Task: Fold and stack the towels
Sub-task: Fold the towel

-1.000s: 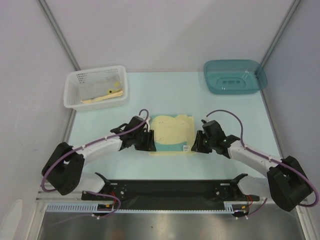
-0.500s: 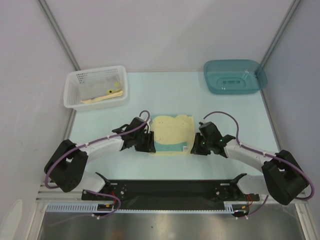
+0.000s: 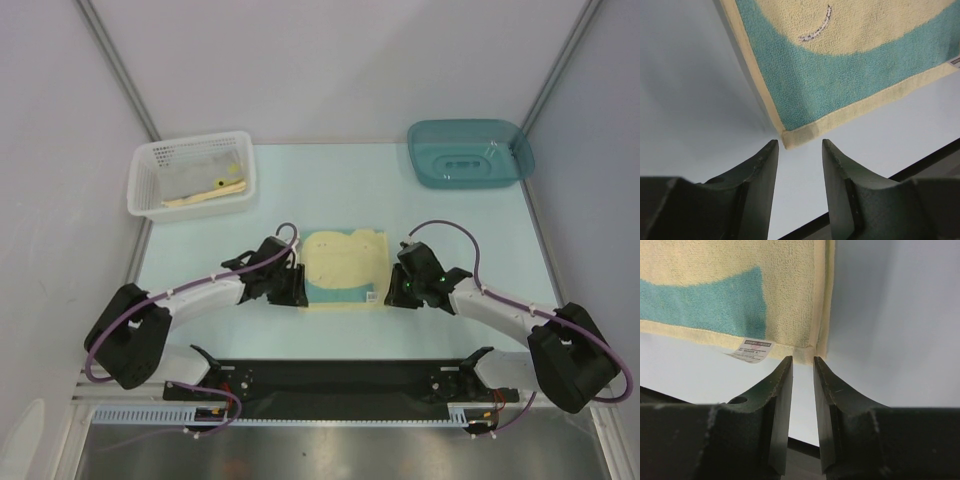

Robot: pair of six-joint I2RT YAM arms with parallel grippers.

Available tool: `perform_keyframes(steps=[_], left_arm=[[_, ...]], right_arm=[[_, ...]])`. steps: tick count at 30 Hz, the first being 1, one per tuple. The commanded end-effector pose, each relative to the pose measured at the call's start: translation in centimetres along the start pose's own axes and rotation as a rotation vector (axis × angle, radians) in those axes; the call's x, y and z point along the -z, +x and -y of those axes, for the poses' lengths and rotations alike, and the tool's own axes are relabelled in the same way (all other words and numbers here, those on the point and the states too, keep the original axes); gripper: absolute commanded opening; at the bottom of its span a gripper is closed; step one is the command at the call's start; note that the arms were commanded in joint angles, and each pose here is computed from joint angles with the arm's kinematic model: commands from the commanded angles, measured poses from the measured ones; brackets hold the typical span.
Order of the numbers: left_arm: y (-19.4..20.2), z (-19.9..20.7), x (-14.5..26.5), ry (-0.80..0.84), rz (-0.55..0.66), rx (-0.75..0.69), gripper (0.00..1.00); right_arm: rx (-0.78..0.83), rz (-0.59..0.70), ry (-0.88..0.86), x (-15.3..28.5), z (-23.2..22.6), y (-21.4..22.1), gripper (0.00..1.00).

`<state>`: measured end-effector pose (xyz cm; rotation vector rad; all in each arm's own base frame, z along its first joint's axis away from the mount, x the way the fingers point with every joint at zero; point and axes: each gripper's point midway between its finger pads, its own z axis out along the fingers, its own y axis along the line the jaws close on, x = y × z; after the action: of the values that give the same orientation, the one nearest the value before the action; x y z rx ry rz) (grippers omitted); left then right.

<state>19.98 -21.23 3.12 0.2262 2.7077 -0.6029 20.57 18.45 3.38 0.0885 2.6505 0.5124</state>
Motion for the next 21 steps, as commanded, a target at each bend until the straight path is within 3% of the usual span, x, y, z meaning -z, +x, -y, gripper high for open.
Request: perform_keyframes(steps=[1, 21], left_arm=[[-0.2, 0.6, 0.1, 0.035, 0.02, 0.012, 0.46], [0.4, 0.2, -0.6, 0.03, 0.004, 0.024, 0.42]], right_arm=[[0.003, 0.044, -0.001, 0.6, -0.6, -1.4, 0.29], [0.004, 0.013, 0.012, -0.9, -0.3, -0.2, 0.29]])
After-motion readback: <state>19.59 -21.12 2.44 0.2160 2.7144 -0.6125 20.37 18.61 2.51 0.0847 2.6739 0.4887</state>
